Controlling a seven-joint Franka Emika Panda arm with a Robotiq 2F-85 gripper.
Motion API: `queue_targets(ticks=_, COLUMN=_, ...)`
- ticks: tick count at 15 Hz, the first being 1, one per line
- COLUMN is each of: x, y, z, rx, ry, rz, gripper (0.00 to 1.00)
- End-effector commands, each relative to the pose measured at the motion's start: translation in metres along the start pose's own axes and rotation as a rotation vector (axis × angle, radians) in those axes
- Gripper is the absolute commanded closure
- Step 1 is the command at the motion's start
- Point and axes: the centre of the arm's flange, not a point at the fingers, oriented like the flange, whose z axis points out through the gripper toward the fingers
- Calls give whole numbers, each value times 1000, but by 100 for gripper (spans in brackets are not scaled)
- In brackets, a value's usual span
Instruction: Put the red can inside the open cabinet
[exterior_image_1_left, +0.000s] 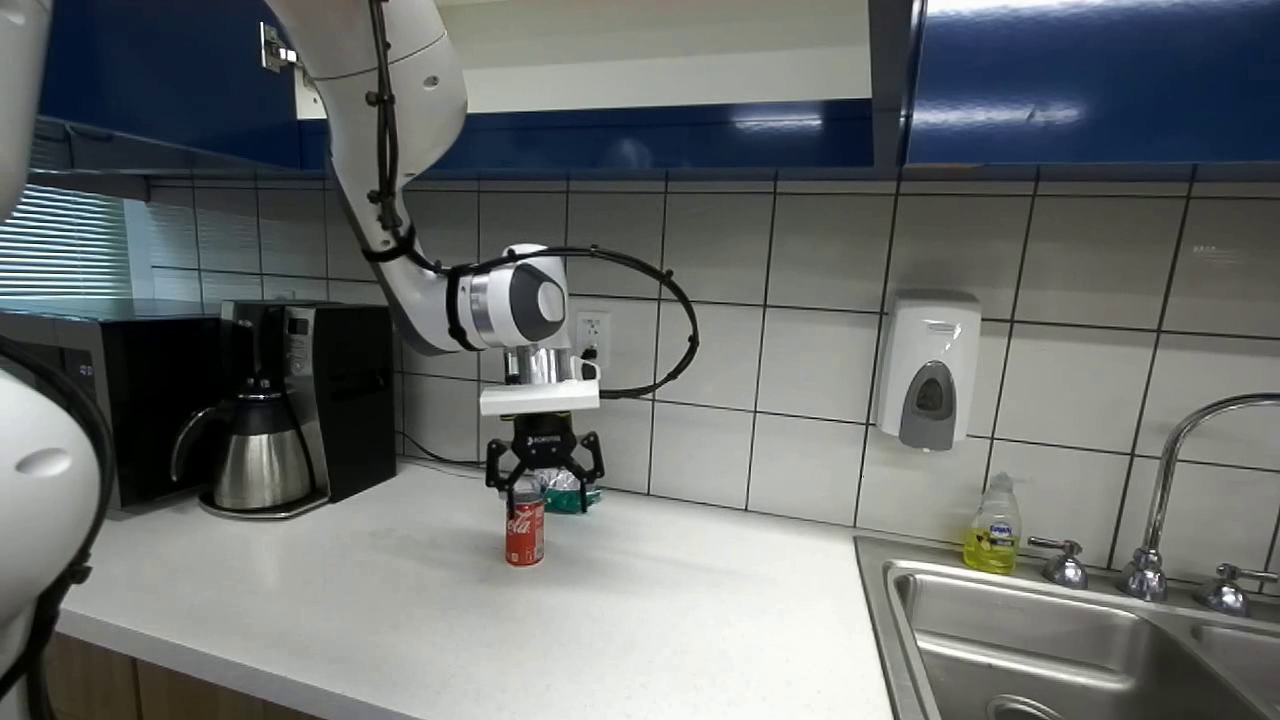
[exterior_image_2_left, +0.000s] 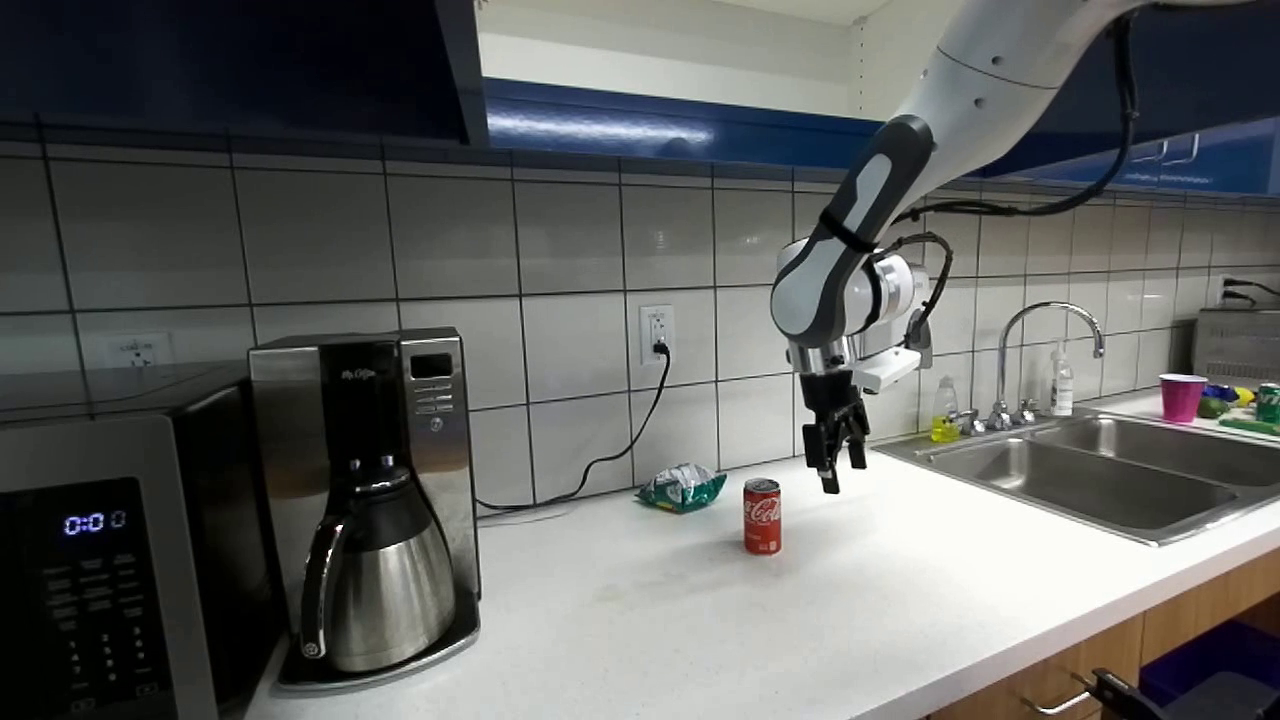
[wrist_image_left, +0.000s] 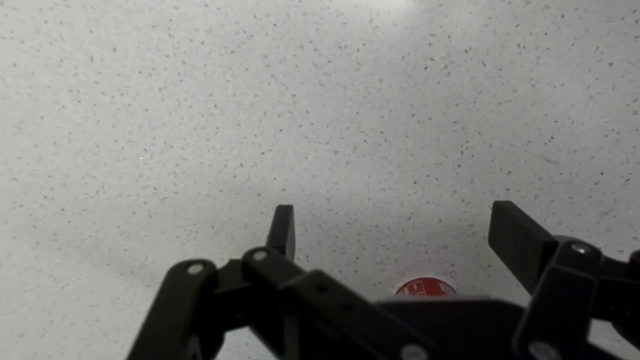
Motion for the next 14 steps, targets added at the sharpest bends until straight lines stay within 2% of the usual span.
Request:
queue_targets(ticks=1, x=18, y=-9, z=10, rx=19, ry=28, rz=-10, gripper=0)
queue_targets(ticks=14, x=33, y=-33, z=37, rx=23, ry=126, rz=6, gripper=0)
